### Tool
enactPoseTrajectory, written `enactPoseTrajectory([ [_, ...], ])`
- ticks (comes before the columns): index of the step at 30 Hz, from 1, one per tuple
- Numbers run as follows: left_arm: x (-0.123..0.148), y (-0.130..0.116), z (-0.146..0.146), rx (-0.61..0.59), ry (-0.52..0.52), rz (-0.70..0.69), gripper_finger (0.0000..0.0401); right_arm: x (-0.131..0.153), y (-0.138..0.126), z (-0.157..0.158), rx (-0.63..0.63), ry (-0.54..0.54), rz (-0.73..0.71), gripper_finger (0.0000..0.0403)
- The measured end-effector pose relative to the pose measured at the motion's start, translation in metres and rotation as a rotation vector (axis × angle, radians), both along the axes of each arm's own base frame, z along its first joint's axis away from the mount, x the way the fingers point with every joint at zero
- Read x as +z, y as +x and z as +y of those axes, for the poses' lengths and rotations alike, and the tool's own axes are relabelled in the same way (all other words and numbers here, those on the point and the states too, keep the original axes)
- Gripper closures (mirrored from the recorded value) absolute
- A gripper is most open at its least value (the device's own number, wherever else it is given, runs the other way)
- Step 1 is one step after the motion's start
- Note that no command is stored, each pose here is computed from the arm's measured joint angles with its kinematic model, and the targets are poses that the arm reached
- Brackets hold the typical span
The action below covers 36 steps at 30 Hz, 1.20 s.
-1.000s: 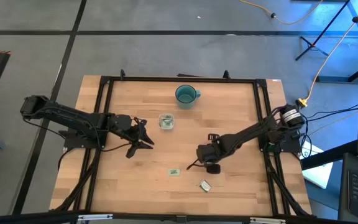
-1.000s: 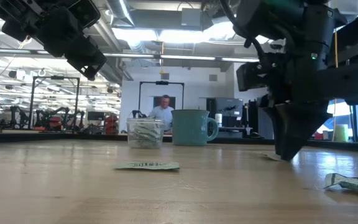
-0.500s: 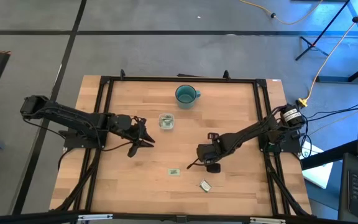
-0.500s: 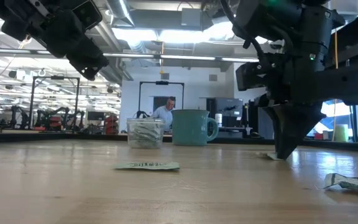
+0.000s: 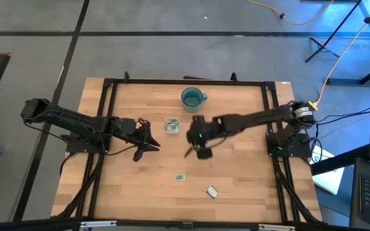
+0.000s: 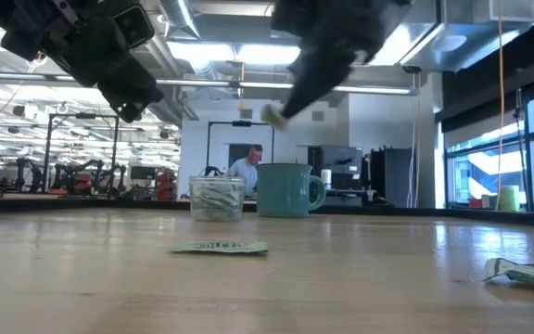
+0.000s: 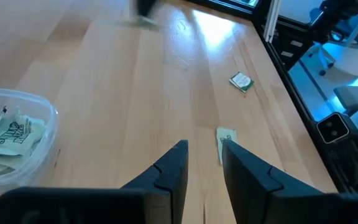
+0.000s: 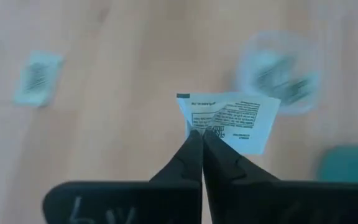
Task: Pick and place Stevia / Truvia into bins
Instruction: Put the green stevia packet into the transparent container
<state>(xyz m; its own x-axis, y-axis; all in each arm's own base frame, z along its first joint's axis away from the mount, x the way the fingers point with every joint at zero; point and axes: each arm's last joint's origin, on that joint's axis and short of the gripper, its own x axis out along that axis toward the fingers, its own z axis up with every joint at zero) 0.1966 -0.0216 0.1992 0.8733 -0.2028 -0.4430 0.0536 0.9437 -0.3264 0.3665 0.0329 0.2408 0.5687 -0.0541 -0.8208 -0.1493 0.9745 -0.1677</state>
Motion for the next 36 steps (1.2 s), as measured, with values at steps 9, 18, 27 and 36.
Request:
enactPoseTrajectory([
  [9,-0.001,0.000,0.000,-0.013,0.024,0.002,0.0308,-0.003,0.046,-0.069,0.018,-0.036,-0.039,0.0402],
  [18,-0.001,0.000,0.000,-0.022,0.039,0.000,0.0308,-0.037,0.088,-0.096,0.041,-0.014,-0.005,0.0402],
  [27,-0.002,-0.001,0.000,-0.023,0.040,0.018,0.0308,-0.071,0.098,-0.098,0.040,0.007,0.119,0.0398],
  [36,-0.002,-0.001,0.000,-0.022,0.040,0.016,0.0308,-0.060,0.097,-0.097,0.040,-0.002,0.097,0.0331],
])
